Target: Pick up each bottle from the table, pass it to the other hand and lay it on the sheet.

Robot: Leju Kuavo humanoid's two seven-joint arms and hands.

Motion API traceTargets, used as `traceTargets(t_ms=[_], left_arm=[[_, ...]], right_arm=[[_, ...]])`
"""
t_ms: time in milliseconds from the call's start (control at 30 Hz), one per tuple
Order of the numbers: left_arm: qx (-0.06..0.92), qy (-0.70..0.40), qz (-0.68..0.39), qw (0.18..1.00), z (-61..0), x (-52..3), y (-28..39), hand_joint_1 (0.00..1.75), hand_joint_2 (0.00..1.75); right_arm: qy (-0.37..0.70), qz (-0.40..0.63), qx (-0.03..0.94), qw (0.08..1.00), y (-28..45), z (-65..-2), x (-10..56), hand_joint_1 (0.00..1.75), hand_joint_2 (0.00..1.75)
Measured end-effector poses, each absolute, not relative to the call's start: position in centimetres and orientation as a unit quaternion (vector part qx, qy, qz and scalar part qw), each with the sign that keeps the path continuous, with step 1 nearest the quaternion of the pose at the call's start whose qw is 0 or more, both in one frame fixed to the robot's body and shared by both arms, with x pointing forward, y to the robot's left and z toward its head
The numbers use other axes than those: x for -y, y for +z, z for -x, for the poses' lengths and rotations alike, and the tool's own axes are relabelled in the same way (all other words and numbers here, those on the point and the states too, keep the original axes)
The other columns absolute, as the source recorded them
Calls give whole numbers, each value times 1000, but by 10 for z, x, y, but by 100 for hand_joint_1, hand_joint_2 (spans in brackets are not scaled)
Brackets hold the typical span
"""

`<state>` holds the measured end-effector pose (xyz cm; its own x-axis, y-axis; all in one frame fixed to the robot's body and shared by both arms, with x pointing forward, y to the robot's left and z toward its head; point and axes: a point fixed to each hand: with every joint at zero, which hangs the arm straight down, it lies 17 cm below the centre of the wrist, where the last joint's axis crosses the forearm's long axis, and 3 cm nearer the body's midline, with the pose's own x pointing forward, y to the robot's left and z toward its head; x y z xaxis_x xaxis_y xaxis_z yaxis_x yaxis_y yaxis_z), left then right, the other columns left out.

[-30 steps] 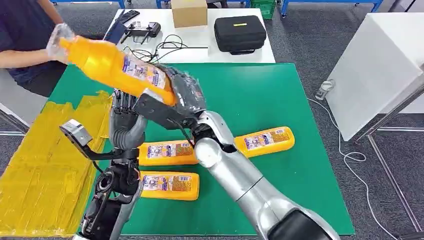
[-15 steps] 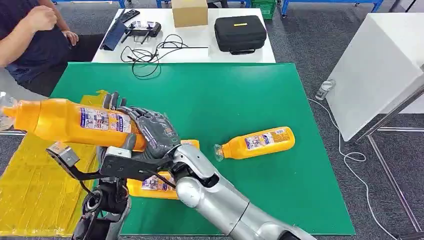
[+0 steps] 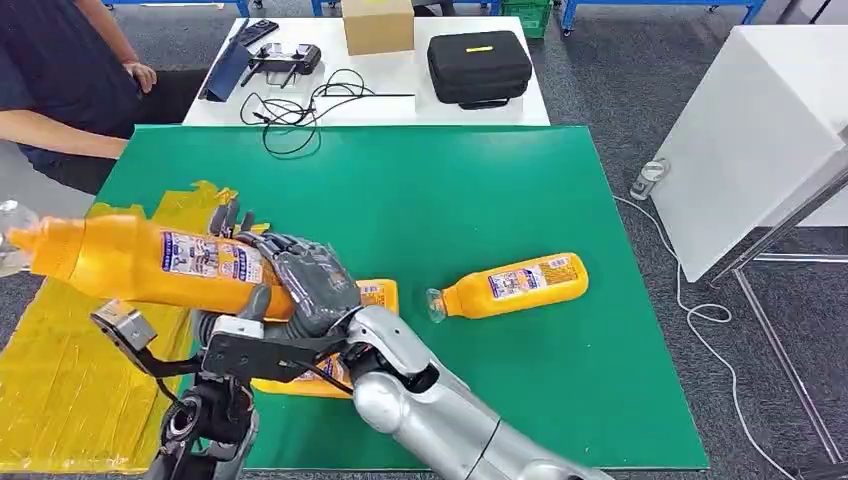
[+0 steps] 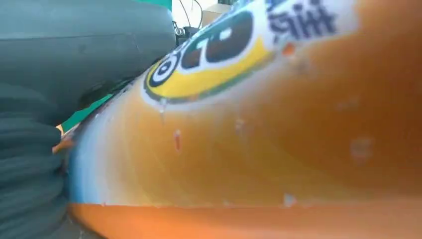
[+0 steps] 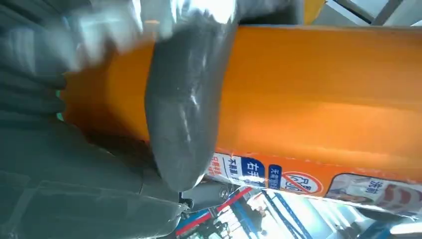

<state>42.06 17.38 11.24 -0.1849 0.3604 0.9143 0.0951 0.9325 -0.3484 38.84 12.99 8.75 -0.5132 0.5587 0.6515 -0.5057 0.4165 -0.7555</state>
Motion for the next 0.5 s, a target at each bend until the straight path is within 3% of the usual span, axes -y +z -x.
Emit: traceTargets(t_ms=[467,500], left_arm=[[765,115,156,614,-420,-175,115,175,175],[765,115,157,614,-420,-174,115,175,175]], right_arm=[[546,26,680,489,79,-382,-127,175,175],[545,27,681,489,79,-382,-127,140,175]])
